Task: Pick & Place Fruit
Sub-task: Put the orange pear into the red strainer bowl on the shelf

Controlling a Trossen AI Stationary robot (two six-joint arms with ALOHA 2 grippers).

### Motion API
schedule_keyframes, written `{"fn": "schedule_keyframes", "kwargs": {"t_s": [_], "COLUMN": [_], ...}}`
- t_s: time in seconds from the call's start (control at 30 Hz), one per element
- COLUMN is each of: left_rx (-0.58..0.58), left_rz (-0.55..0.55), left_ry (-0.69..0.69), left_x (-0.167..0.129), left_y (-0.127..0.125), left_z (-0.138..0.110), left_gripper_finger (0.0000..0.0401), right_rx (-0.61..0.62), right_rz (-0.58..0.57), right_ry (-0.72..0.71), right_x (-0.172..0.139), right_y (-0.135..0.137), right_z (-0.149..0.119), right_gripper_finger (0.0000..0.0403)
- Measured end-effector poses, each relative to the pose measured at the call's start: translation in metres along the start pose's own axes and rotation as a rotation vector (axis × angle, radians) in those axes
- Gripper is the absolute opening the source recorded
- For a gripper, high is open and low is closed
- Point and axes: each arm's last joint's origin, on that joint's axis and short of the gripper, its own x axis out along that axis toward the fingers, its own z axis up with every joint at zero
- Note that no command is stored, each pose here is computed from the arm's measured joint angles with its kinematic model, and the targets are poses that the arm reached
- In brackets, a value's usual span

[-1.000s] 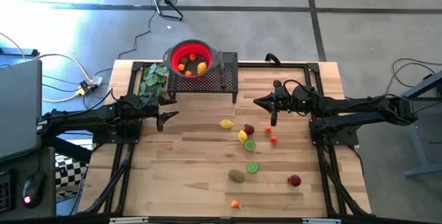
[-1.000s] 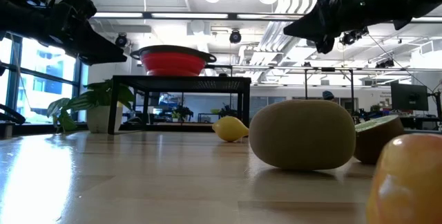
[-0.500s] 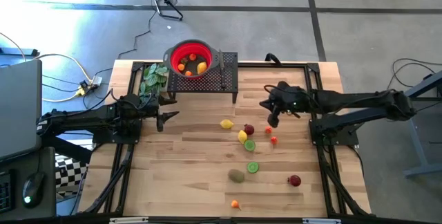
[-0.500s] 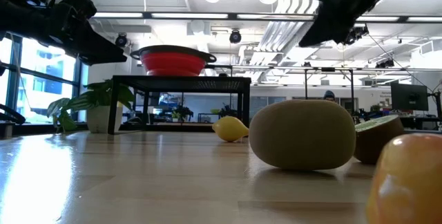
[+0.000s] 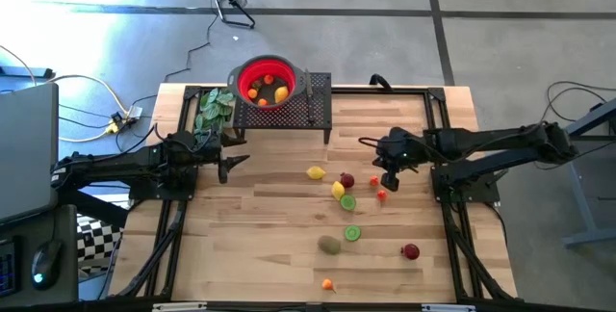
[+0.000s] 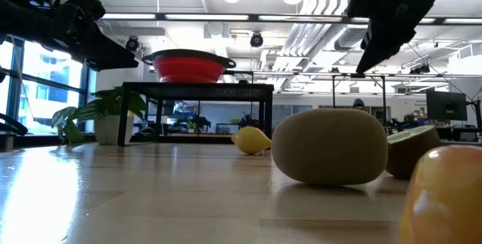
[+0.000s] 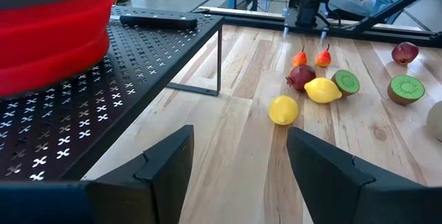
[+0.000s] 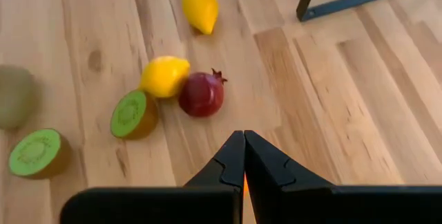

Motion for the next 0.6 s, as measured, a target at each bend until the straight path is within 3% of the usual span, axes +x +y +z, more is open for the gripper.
{"fn": "schedule_keyframes", "kwargs": {"t_s": [0.3,0.43,0.6], "left_rx": [0.0,0.0,0.0], "left_rz": [0.0,0.0,0.0], "left_ry": [0.0,0.0,0.0], "left_x": [0.0,0.0,0.0], "left_y": [0.0,0.0,0.0], "left_z": [0.0,0.0,0.0], "left_gripper_finger": [0.0228,0.0228,0.0228], "right_rx": [-0.047,-0.046,-0.064], "right_rz": [0.019,0.012,-0.009], "right_ry": [0.108,0.173,0.203], "right_x": [0.005,0.008,0.016], "right_y": [0.0,-0.001,0.0], "right_z": [-0.008,-0.013,-0.013], "right_gripper_finger": [0.0014,0.0063,0.0155]}}
